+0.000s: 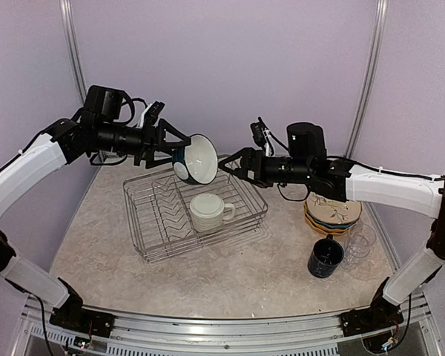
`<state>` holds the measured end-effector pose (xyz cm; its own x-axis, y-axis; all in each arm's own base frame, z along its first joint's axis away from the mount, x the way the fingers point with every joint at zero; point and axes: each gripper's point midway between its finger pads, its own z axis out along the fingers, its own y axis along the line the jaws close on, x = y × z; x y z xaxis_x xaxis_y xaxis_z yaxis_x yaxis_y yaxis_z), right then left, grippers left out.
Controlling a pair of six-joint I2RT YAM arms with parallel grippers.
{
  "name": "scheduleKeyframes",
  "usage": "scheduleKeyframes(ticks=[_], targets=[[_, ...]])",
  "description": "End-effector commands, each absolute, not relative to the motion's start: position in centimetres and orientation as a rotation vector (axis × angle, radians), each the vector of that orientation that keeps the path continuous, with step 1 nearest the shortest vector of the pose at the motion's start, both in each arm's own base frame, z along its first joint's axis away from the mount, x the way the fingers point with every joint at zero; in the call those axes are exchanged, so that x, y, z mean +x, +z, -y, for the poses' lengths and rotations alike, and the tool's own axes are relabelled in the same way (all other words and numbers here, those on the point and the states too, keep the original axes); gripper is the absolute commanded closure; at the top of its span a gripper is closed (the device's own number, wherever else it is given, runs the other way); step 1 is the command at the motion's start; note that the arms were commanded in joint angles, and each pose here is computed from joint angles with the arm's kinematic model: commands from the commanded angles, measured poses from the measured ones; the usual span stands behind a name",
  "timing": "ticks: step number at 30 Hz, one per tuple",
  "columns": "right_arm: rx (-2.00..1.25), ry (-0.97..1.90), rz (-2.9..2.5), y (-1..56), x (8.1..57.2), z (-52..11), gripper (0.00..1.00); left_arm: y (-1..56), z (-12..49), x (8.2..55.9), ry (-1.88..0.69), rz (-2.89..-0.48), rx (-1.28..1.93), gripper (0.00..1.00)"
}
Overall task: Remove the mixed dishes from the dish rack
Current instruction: Pass from the left arm to the right, then place the bowl at the center of the board.
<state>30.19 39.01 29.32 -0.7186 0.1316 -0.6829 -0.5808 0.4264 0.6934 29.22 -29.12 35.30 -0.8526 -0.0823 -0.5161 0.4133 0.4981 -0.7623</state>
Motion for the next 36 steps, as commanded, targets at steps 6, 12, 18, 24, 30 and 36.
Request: scheduleKeyframes(ticks=[6, 12, 18, 24, 30, 36], targets=[[-0.357, 1.361, -2.005, 28.6, 30.8, -39.2, 0.33, 37.6, 35.2, 27.1, -1.588, -2.088, 0.513, 0.66], [-0.34, 1.333, -2.017, 28.0, 30.1, -37.9, 0.83, 36.2, 36.3, 27.6, -1.61, -2.122, 0.517, 0.66], [-0.298, 1.212, -2.037, 27.5, 30.0, -35.0, 1.0, 34.6, 36.7, 28.0, -1.609, -2.172, 0.533, 0.35], [-0.315, 1.013, -2.152, 23.9, 28.7, -30.8, 1.0, 33.2, 33.8, 29.5, -1.504, -2.207, 0.474, 0.01], [-0.453, 0.712, -2.451, 16.6, 25.8, -27.6, 1.0, 29.0, 30.0, 32.1, -1.212, -2.417, 0.337, 0.01], [-0.59, 0.545, -2.628, 12.1, 22.4, -27.2, 1.0, 24.3, 30.5, 33.3, -0.957, -2.571, 0.42, 0.02]])
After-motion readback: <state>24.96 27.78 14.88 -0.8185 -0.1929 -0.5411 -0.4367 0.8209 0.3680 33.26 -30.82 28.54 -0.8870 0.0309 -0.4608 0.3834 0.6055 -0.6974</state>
